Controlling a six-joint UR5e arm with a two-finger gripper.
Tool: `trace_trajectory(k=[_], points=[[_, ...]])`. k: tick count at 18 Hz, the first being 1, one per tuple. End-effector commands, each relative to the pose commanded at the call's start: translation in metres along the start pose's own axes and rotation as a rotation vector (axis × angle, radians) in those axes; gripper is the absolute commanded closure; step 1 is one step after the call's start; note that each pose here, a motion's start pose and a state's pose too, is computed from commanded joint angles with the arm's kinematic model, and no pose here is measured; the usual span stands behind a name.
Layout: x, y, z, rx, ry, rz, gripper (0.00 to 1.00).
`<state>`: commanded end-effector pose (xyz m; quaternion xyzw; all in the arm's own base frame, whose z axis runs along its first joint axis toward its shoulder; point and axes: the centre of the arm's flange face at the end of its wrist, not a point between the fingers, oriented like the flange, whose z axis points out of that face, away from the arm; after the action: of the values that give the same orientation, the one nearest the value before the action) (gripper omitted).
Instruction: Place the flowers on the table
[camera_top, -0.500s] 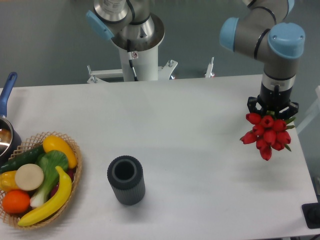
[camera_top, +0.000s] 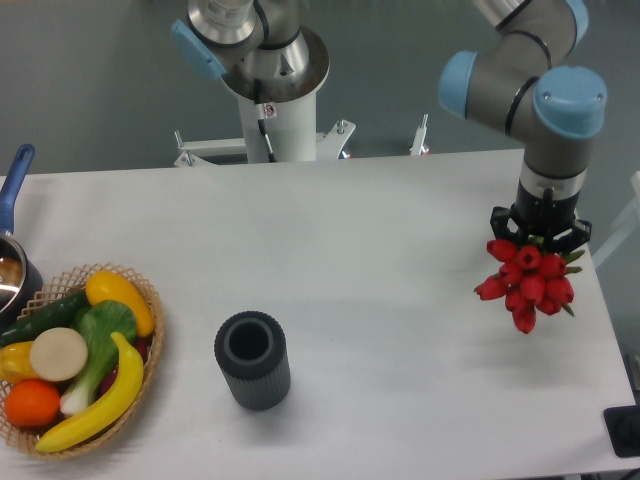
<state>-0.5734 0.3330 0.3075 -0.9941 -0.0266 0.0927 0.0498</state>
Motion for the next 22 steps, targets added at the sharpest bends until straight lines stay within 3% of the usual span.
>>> trace_trajectory(k=[3, 7, 10, 12, 22], points=[[0.009, -0.009, 0.014, -0.005, 0.022, 0.019, 0.84], [0.024, -0.029, 0.027, -0.003, 0.052, 0.045, 0.65], [0.028, -0.040, 0.040, -0.002, 0.061, 0.063, 0.33], [0.027, -0.044, 0.043, 0.018, 0.047, 0.066, 0.04], [0.022, -0.040, 0.031, 0.050, 0.048, 0.066, 0.00]])
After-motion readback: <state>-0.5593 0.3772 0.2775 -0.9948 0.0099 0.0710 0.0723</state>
